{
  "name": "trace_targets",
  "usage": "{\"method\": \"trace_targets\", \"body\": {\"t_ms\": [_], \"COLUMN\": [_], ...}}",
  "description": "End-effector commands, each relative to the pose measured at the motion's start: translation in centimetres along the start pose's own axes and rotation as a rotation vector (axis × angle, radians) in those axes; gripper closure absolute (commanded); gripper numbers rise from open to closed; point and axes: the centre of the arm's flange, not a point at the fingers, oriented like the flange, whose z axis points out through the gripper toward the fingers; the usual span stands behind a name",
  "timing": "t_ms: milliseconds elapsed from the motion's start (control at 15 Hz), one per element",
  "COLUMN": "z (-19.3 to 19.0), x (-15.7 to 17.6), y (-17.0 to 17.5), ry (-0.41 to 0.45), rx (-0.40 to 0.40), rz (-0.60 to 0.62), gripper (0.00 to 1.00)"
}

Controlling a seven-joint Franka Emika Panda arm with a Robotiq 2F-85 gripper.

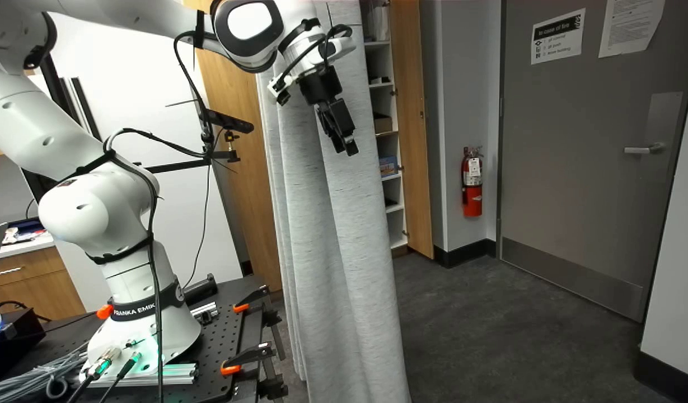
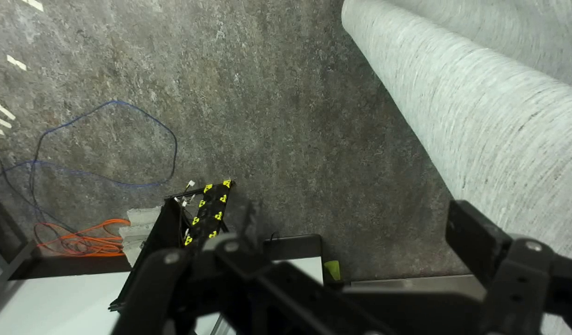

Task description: Pull the curtain to the right

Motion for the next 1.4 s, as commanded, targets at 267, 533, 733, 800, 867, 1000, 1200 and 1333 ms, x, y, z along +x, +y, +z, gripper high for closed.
{"method": "trace_targets", "body": {"t_ms": [267,533,733,800,867,1000,1200,1333], "z": [0.2,0.4,0.7,0.8,0.9,1.0,1.2,1.4], "x": [1.0,0.9,0.8,0.9,0.9,0.9,1.3,1.6], "y": [-0.3,-0.8,-1.1,-1.2,-1.1,-1.2,-1.2,-1.3], "ry": [0.162,0.15,0.138,0.143,0.152,0.166,0.22,0.276], "rx": [0.056,0.161,0.251,0.267,0.281,0.317,0.364,0.386], "rz": [-0.068,-0.139,-0.206,-0.224,-0.244,-0.286,-0.384,-0.463], "gripper": [0.0,0.0,0.0,0.0,0.0,0.0,0.0,0.0]}}
